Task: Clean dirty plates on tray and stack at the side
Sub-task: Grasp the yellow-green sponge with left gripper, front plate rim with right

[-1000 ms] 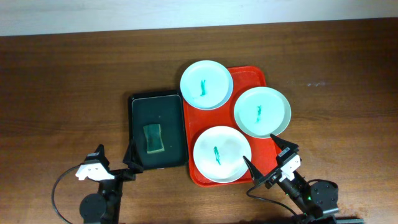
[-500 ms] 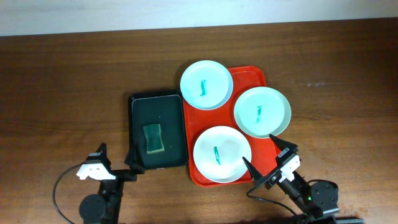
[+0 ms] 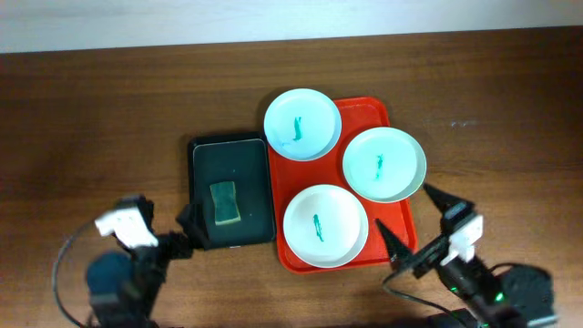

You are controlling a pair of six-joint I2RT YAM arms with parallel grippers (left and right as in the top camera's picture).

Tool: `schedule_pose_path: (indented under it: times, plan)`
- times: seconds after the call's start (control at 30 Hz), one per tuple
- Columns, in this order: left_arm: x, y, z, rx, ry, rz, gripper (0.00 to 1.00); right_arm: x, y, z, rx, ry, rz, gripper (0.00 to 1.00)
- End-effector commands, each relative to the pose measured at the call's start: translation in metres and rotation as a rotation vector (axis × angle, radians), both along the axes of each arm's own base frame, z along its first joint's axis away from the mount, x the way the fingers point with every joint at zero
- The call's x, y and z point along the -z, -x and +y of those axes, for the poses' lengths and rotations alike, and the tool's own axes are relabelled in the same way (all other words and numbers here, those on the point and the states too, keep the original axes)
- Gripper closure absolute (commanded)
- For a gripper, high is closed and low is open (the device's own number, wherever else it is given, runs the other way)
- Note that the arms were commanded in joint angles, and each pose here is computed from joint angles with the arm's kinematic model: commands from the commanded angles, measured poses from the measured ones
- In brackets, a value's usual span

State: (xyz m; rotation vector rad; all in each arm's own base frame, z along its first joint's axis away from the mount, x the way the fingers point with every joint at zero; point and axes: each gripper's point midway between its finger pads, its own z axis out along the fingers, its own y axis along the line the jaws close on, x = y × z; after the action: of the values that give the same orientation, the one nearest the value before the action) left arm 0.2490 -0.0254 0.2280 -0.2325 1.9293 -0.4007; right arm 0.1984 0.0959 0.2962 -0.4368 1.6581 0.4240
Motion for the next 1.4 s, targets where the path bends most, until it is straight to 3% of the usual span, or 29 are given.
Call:
schedule_pose_path:
  times: [0.0, 0.1, 0.23, 0.4, 0.53, 0.6, 0.7, 0.83, 1.1, 1.13, 1.17, 1.37]
  plan:
    - [-0.027, -0.021, -0.003, 0.034, -0.022, 0.193, 0.0, -0.026, -0.022, -0.012, 0.097, 0.04, 0.18, 0.02]
    - [-0.04, -0.035, -0.001, 0.053, -0.048, 0.374, 0.01, -0.034, -0.036, -0.01, 0.097, 0.072, 0.332, 0.02]
    - [-0.042, -0.056, -0.001, 0.074, -0.062, 0.496, 0.01, -0.031, -0.054, 0.0, 0.058, 0.089, 0.485, 0.02]
    - [-0.014, -0.065, -0.021, 0.17, 0.025, 0.635, 0.01, -0.004, -0.06, 0.029, -0.105, 0.041, 0.671, 0.02]
    - [0.027, -0.057, -0.04, 0.304, -0.055, 0.792, 0.2, 0.032, -0.059, 0.024, -0.037, 0.015, 0.889, 0.02]
    - [0.053, -0.054, -0.046, 0.316, -0.126, 0.877, 0.23, 0.057, -0.052, 0.016, 0.047, 0.009, 1.032, 0.12]
    - [0.098, -0.061, -0.048, 0.295, -0.275, 0.972, 0.4, 0.095, -0.036, 0.014, 0.102, -0.014, 1.211, 0.24]
    - [0.148, -0.07, -0.044, 0.171, -0.29, 1.089, 0.47, 0.138, -0.018, 0.011, 0.159, -0.036, 1.352, 0.35]
    - [0.233, -0.078, -0.057, 0.195, -0.241, 1.245, 0.68, 0.168, -0.011, 0.008, 0.173, -0.025, 1.384, 0.38]
    - [0.239, -0.08, -0.057, 0.195, -0.241, 1.246, 0.78, 0.169, -0.013, 0.007, 0.179, -0.021, 1.376, 0.38]
    - [0.244, -0.081, -0.057, 0.195, -0.242, 1.247, 1.0, 0.169, -0.015, 0.007, 0.183, -0.019, 1.367, 0.38]
    - [0.22, -0.089, -0.059, 0.195, -0.241, 1.246, 0.97, 0.168, -0.02, 0.007, 0.181, -0.023, 1.347, 0.38]
